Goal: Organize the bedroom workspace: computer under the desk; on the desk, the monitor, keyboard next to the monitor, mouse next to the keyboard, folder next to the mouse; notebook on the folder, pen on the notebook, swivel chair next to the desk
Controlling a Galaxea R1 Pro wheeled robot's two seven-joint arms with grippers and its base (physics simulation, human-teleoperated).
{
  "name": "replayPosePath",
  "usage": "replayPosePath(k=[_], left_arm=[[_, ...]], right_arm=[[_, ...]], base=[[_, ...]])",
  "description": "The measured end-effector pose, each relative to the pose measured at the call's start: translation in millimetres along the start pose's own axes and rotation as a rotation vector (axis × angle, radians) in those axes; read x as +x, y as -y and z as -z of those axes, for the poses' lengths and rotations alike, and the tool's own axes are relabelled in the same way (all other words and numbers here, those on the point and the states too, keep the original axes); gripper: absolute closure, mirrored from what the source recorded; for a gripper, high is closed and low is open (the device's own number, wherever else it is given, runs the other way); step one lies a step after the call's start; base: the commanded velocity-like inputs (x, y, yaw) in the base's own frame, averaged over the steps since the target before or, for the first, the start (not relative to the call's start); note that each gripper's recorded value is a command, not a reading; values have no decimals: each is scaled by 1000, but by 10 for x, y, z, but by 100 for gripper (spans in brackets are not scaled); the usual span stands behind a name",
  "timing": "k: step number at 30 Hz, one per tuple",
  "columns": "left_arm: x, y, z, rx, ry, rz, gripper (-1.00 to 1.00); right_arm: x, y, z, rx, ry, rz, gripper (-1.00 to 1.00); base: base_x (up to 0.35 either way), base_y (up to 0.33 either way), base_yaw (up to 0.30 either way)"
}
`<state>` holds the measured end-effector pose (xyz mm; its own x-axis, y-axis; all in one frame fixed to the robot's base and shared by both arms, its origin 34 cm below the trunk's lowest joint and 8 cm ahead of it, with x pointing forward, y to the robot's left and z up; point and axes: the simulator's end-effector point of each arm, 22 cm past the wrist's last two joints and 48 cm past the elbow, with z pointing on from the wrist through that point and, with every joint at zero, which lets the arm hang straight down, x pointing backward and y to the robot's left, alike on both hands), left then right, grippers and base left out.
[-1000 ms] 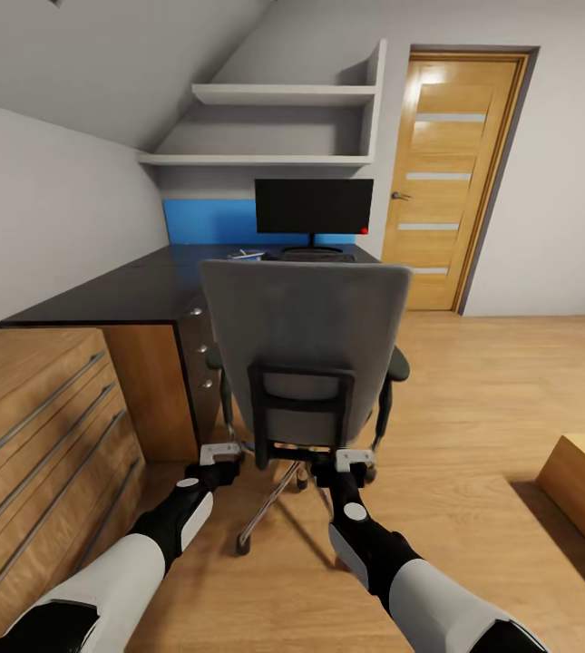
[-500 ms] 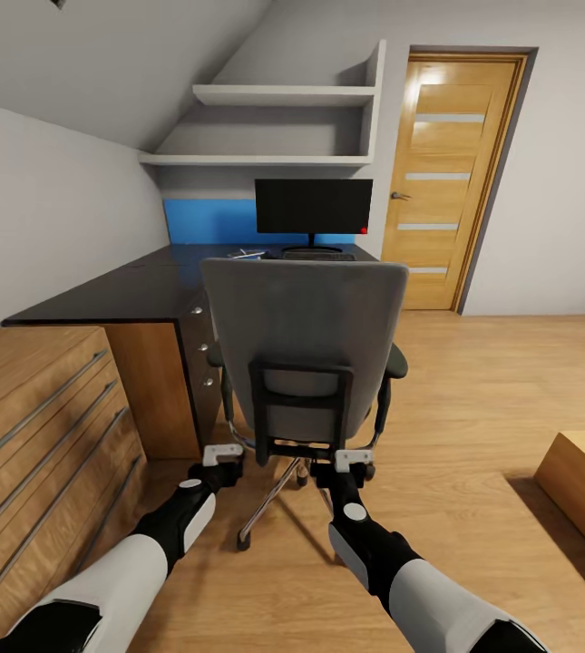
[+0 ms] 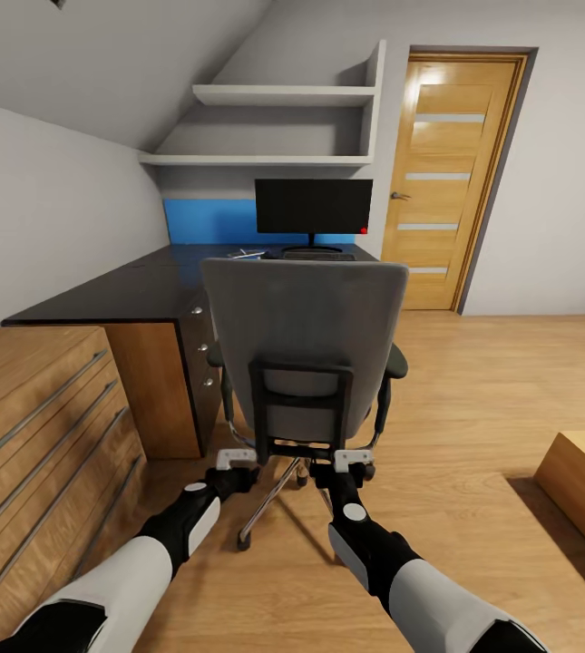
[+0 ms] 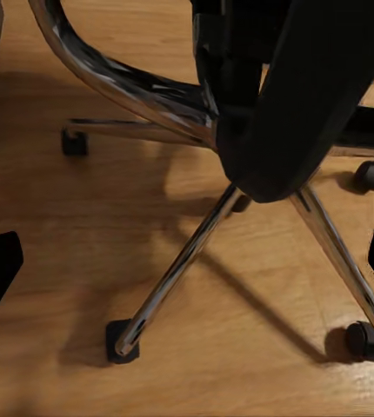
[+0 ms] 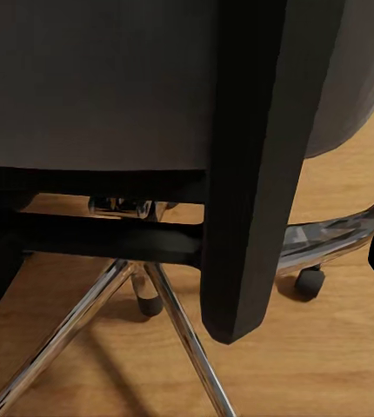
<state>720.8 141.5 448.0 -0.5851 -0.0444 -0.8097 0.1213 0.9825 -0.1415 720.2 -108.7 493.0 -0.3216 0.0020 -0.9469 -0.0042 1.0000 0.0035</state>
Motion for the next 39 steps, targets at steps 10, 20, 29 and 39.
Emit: replayPosePath(k=[10, 20, 29, 39], left_arm=[[185, 345, -1, 90, -39, -33, -100], [255, 477, 7, 116, -53, -94, -100], [254, 473, 7, 114, -52, -92, -100], [253, 465, 6, 113, -52, -92, -100]], right_arm=[[-3, -1, 0, 0, 1, 1, -100], [-14, 1, 1, 1, 4, 0, -100], [-23, 2, 3, 2, 8, 1, -100], [-20, 3, 3, 2, 8, -8, -100]], base=[[0, 0, 0], [85, 0, 0], [266, 0, 0], [242, 0, 0]])
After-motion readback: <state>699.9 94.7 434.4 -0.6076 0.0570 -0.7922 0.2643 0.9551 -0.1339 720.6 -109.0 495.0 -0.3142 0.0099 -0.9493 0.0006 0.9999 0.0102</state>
